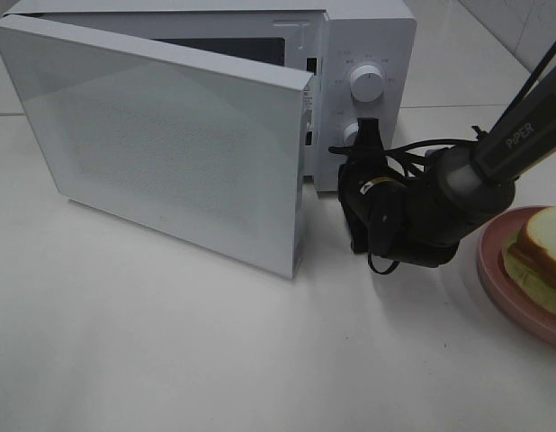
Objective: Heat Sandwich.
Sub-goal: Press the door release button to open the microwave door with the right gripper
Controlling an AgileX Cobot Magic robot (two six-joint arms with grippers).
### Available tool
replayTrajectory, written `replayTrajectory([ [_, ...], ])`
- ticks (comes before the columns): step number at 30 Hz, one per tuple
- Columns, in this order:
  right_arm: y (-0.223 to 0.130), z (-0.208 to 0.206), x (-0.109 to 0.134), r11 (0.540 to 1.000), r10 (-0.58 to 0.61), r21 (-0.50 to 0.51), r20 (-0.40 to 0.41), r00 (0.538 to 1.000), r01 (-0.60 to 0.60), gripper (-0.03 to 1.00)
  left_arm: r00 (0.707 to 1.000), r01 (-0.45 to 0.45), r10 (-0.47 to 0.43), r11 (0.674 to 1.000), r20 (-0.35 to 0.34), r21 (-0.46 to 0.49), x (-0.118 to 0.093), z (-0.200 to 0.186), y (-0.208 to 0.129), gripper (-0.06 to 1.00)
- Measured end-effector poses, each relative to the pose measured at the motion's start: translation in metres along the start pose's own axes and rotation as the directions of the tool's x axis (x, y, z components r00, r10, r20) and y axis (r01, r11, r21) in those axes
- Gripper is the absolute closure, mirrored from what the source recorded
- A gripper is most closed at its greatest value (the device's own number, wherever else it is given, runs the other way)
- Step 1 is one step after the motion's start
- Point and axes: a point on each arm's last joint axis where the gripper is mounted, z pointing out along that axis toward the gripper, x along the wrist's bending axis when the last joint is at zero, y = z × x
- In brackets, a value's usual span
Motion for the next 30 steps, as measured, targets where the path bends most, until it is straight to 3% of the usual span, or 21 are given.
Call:
replayTrajectory([
  [9, -0.001, 0.000, 0.001, 1.000, 0.006, 0.003, 0.010, 1.000, -0.006, 0.97, 1.000, 0.000, 0.000, 1.000, 0.000, 0.000, 0.000, 0.000, 0.000, -0.03],
  [21, 0.000, -0.003, 0.010, 0.999, 0.024, 0.024, 0.087, 0.996, -0.026, 0.97, 1.000, 0.000, 0.000, 1.000, 0.000, 0.000, 0.000, 0.000, 0.000, -0.03],
  [30, 0.004, -0.016, 0.012, 0.999, -0.023, 0.049, 0.067, 0.997, 0.019, 0.97, 1.000, 0.000, 0.000, 1.000, 0.000, 0.000, 0.000, 0.000, 0.000, -0.03],
])
